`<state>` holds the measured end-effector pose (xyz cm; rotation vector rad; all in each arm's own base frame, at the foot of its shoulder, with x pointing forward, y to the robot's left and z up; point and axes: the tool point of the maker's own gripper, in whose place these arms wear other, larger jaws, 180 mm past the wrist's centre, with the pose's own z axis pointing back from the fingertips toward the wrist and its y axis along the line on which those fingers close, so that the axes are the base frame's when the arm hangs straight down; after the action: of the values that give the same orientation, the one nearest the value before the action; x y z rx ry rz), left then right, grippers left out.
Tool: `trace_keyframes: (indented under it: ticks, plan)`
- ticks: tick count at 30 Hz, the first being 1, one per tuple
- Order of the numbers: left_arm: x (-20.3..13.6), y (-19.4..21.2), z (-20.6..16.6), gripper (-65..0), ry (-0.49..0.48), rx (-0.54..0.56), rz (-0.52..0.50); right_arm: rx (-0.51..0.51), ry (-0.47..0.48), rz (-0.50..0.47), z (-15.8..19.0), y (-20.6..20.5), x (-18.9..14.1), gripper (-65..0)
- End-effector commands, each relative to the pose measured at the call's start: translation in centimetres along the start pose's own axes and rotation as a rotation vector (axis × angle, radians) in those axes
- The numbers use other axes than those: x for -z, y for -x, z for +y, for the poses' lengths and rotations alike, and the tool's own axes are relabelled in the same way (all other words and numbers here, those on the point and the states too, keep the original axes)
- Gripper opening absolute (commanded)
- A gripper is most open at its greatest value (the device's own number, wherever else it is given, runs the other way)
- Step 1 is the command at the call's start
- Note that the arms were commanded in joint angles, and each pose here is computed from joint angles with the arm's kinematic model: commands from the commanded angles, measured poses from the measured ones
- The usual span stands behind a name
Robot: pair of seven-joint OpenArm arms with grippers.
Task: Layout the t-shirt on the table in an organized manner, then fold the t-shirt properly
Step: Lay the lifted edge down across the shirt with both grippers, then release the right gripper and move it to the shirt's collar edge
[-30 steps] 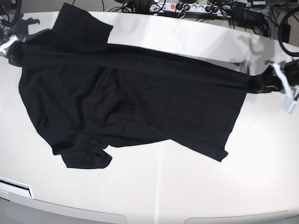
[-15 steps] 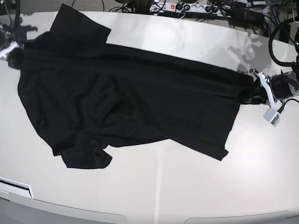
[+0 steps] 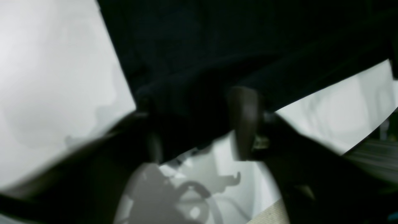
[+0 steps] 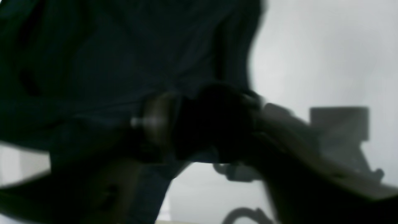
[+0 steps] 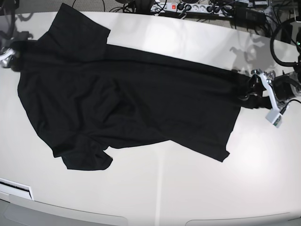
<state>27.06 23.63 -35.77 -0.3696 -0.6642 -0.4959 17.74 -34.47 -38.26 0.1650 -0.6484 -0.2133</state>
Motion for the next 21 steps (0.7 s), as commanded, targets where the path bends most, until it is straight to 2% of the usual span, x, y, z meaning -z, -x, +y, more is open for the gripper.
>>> trace_keyframes:
  ticks: [1,4,9,16,18,21]
  plan:
    - [-0.7,-1.6,0.7,-23.5,-0.021,0.002,-0.044,-0.023,0.014,-0.032,-0.6,-1.6,-0.8,-22.7]
    - [-0.5,-1.3,1.0,-23.4,-0.042,-0.027,-0.039,-0.033,0.018,0.012,-0.9,-1.1,-0.9,-21.5]
    - [0.0,-1.4,0.4,-23.4,-0.029,-0.040,-0.052,0.031,-0.121,0.089,1.9,2.2,-1.0,-21.5]
    - [0.0,-1.4,0.4,-23.4,-0.029,-0.040,-0.050,0.140,-0.127,0.163,3.2,8.3,-1.3,-21.5]
    - [0.0,-1.4,0.4,-23.4,-0.029,-0.040,-0.051,0.194,-0.091,0.169,3.1,9.8,-1.2,-21.5]
    - [0.0,-1.4,0.4,-23.4,-0.029,-0.040,-0.051,0.225,-0.049,0.171,3.3,11.3,-0.8,-21.5]
